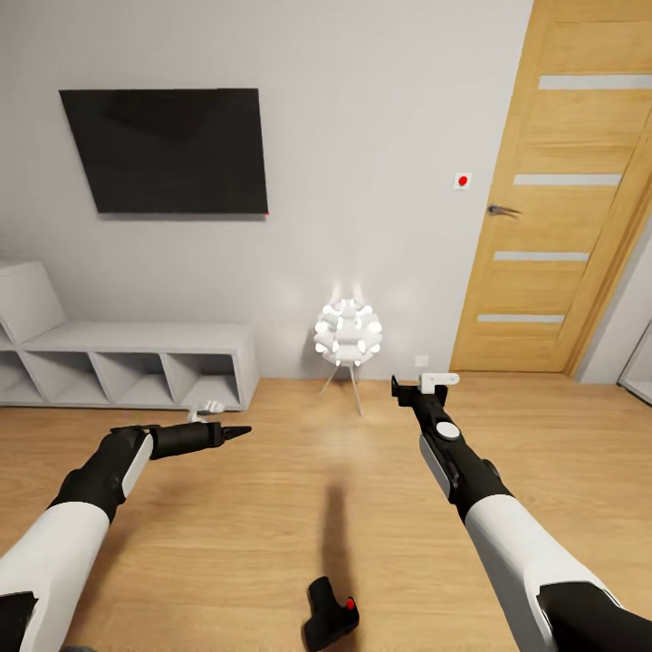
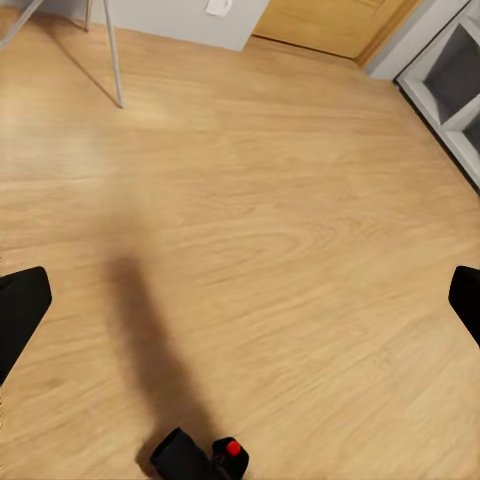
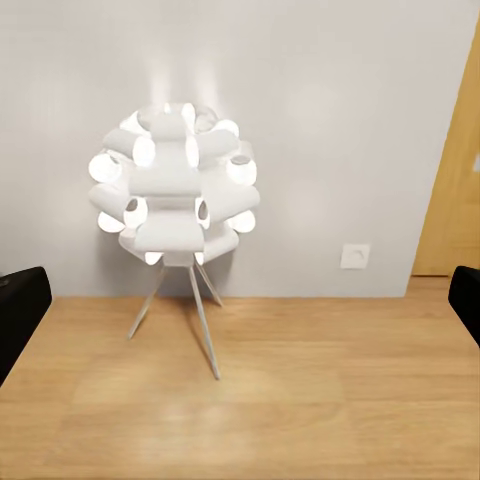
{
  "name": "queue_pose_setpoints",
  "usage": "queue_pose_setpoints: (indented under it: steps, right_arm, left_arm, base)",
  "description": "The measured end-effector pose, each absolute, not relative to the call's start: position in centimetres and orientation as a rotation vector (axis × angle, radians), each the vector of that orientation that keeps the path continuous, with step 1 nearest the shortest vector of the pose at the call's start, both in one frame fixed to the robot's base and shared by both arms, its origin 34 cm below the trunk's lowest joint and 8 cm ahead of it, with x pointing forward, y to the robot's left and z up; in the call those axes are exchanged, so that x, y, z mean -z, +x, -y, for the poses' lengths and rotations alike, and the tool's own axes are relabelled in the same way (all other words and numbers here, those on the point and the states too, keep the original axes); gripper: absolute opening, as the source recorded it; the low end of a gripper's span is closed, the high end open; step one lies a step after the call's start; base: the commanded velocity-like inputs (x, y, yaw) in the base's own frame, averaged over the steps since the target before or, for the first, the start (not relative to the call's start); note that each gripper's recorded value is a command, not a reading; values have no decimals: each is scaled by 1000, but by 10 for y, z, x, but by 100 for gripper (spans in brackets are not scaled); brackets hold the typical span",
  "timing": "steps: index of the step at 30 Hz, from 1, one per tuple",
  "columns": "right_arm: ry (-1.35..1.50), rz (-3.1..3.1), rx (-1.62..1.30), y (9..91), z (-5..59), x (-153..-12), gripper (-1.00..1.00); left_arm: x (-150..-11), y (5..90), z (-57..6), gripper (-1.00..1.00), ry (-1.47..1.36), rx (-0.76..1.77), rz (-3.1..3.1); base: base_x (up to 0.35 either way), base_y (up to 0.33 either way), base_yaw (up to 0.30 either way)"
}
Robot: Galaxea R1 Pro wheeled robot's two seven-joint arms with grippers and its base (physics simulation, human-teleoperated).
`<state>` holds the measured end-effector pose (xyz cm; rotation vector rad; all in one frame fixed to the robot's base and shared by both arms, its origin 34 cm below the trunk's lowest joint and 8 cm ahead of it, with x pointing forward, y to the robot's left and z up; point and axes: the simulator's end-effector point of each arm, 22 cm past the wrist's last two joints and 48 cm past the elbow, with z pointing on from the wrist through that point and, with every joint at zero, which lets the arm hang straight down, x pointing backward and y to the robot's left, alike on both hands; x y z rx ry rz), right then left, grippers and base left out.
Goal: Attach the digital camera to the camera tripod in the bedroom.
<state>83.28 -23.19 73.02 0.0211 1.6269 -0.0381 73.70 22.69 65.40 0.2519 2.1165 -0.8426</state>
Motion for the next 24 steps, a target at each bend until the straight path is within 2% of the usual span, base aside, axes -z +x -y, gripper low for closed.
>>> queue_pose_setpoints:
  steps: [24]
  right_arm:
    - [24,-1633,40,820,233,-674,100]
  left_arm:
    - [-589,732,-215,100,224,777,-2149]
  base:
    - [0,0,0]
